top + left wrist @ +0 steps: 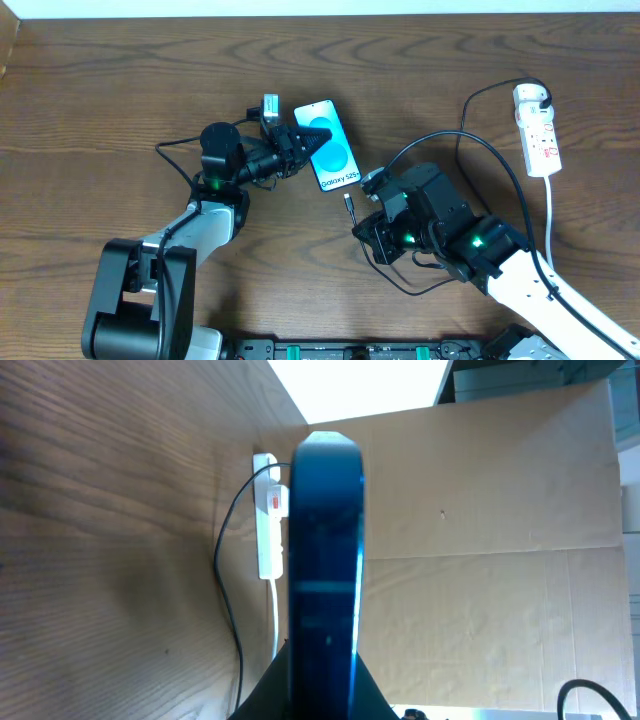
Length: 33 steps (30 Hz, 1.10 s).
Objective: Plug charger to phone and switch on socket
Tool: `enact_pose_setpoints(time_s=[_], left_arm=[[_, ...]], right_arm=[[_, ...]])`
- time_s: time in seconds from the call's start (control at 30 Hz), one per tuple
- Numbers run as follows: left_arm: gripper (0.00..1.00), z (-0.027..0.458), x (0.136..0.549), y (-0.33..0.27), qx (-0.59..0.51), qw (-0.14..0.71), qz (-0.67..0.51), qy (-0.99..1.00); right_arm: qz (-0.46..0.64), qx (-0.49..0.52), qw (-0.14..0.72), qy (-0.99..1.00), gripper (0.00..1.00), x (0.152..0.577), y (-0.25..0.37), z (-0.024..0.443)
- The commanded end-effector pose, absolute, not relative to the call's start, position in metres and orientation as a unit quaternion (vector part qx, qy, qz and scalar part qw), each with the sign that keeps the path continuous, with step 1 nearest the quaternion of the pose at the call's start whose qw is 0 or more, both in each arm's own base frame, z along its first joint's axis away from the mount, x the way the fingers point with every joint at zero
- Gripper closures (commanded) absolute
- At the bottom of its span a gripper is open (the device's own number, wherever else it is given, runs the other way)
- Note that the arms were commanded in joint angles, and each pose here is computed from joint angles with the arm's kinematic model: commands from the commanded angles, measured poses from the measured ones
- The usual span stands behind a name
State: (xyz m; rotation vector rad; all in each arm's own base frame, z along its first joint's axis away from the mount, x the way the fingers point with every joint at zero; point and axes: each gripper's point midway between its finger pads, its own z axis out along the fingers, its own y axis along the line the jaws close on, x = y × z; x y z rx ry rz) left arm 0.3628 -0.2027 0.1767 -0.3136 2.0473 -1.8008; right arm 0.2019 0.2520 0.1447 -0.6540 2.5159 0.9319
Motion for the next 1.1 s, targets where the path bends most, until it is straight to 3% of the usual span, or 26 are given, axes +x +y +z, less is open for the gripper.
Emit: enact_pose_setpoints(time_s=[0.0, 0.17, 1.07], left_arm=[[0.93, 0.190, 0.368, -0.203, -0.093, 0.217, -0.647, 0.725], [0.93, 0.204, 0.361, -0.207, -0.053, 0.226, -0.661, 0.713], [0.93, 0.207, 0.355, -0.209, -0.035, 0.220, -0.668, 0.710]], right_arm=[[0.356, -0.224, 0.170, 0.891, 0.99, 0.195, 0.259, 0.147], [0.397, -0.240, 0.152, 0.873, 0.99, 0.185, 0.269, 0.156], [0.375, -0.188, 0.153, 0.895, 0.99, 0.195, 0.263, 0.150]])
